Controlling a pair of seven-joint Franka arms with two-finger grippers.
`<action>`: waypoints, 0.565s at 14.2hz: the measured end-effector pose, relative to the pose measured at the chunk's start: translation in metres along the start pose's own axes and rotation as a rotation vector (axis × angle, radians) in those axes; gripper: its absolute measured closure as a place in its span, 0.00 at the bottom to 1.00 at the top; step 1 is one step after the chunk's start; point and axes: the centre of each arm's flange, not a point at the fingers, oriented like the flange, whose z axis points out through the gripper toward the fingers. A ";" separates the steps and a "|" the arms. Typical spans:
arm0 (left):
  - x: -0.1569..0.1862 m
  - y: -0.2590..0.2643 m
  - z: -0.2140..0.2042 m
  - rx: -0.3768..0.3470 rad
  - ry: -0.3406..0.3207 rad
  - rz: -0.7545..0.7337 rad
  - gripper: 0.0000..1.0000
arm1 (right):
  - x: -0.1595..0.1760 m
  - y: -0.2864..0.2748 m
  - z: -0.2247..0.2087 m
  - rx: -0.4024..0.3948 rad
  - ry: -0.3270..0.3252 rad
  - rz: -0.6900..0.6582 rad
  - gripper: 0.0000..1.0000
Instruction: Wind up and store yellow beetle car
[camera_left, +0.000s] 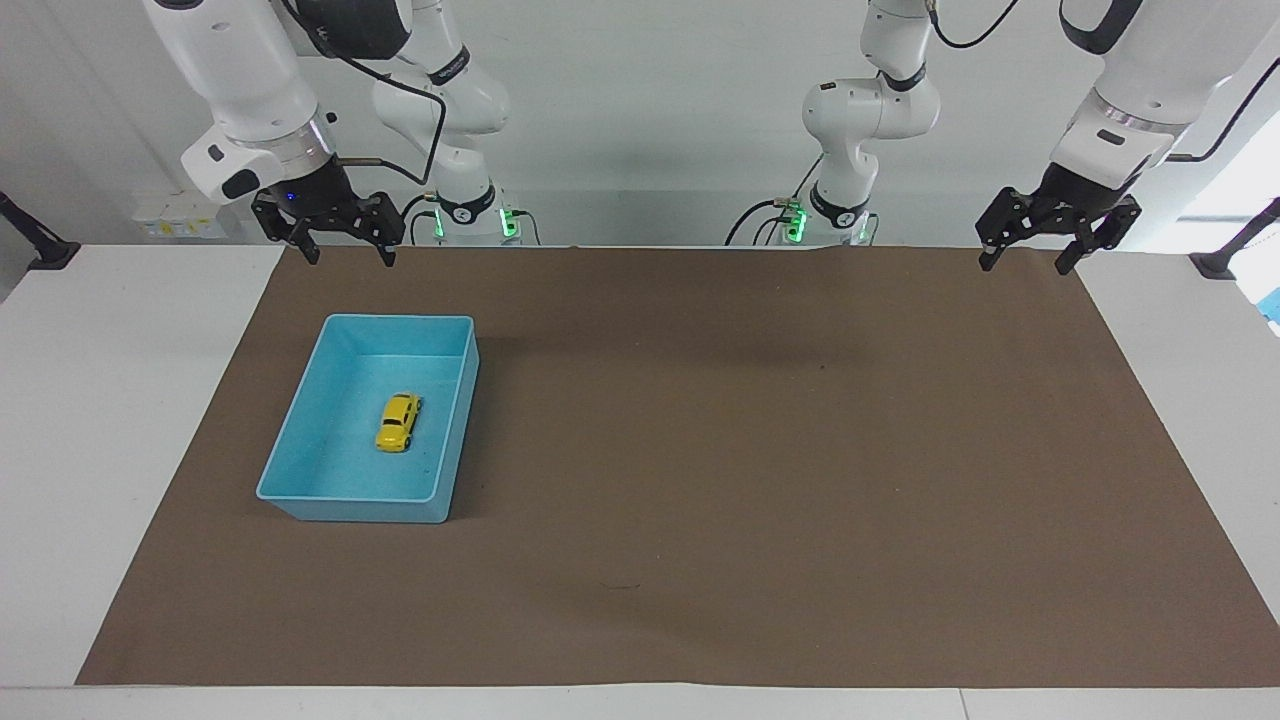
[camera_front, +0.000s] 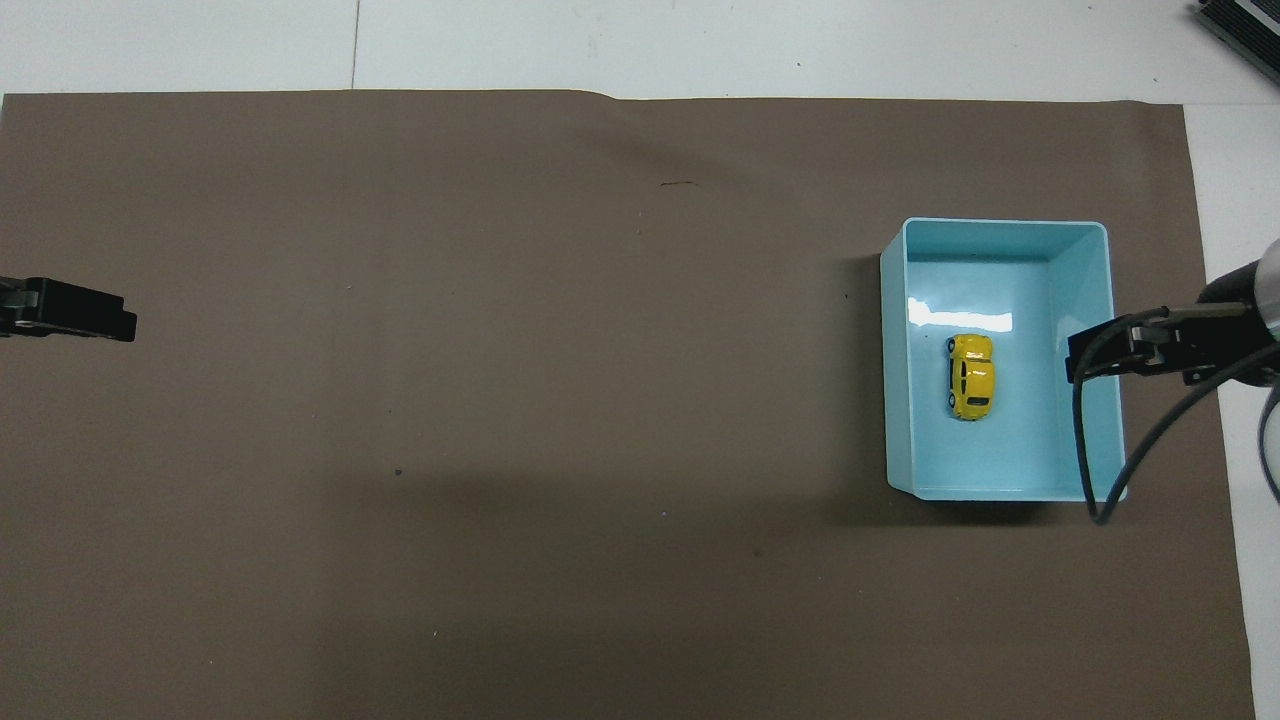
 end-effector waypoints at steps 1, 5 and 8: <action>0.000 0.000 0.000 0.000 0.000 0.000 0.00 | 0.001 0.000 0.001 0.000 -0.002 -0.001 0.00; 0.000 0.000 0.000 0.000 0.000 0.000 0.00 | 0.002 0.000 0.002 0.002 -0.002 -0.001 0.00; 0.000 0.000 0.000 0.000 0.000 0.000 0.00 | 0.002 0.000 0.003 0.002 -0.002 0.000 0.00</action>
